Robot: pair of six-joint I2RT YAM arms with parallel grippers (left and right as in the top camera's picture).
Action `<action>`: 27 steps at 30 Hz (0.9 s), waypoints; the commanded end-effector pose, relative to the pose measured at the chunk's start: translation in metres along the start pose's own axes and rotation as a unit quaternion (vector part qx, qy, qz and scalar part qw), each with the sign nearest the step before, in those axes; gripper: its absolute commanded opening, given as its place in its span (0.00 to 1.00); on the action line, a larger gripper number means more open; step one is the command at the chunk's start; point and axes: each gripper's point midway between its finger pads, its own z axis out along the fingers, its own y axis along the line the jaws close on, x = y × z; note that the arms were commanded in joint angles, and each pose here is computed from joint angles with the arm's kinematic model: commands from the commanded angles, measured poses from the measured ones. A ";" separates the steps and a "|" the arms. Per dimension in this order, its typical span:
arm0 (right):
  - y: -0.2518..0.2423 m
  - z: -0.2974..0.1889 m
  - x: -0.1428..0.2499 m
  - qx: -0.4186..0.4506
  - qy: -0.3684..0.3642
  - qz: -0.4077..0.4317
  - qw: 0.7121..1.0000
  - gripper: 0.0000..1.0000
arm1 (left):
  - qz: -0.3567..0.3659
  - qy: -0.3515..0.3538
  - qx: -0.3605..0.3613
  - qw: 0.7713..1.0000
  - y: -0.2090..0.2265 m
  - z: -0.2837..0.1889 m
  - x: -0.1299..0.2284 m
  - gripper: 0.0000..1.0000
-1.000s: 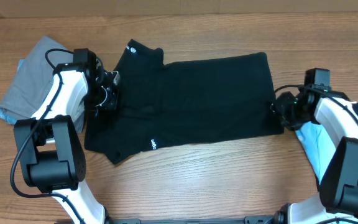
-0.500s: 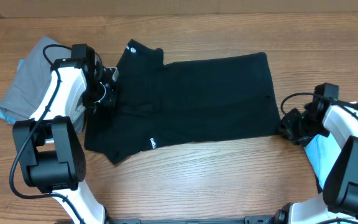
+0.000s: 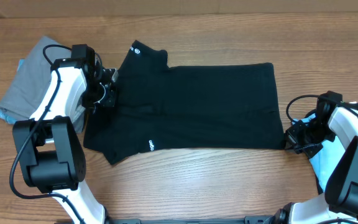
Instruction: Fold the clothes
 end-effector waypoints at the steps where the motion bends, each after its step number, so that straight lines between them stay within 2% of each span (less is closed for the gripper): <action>1: -0.003 -0.013 -0.011 0.006 -0.032 0.007 0.999 0.05 | 0.002 -0.008 -0.045 0.999 0.010 -0.030 -0.005 0.30; 2: -0.003 -0.014 -0.011 0.005 -0.033 0.008 0.999 0.07 | 0.001 -0.003 -0.047 0.999 0.010 -0.035 -0.003 0.32; 5: -0.005 -0.023 -0.013 0.001 -0.038 0.015 0.999 0.25 | -0.026 0.010 -0.043 0.999 0.008 -0.062 0.001 0.41; 9: -0.005 -0.040 -0.016 -0.014 -0.048 0.017 0.999 0.28 | -0.055 0.026 -0.022 0.998 0.000 -0.082 0.010 0.49; 12: 0.012 -0.053 -0.011 -0.071 -0.044 -0.024 0.996 0.30 | -0.065 0.055 0.008 0.996 -0.012 -0.083 0.025 0.55; 17: 0.042 -0.066 0.007 -0.161 -0.021 -0.098 0.982 0.39 | -0.085 0.113 0.017 0.990 -0.015 -0.062 0.055 0.54; 20: 0.045 -0.066 0.010 -0.162 -0.017 -0.103 0.981 0.40 | -0.097 0.139 0.018 0.985 -0.012 -0.035 0.073 0.56; 24: 0.051 -0.065 0.012 -0.162 -0.020 -0.116 0.980 0.40 | -0.104 0.129 0.020 0.986 -0.006 0.008 0.082 0.54; 26: 0.054 -0.065 0.013 -0.162 -0.022 -0.123 0.979 0.41 | -0.102 0.111 0.034 0.988 -0.007 0.026 0.081 0.49; 27: 0.056 -0.064 0.013 -0.163 -0.024 -0.127 0.978 0.41 | -0.101 0.101 0.040 0.989 -0.008 0.034 0.080 0.41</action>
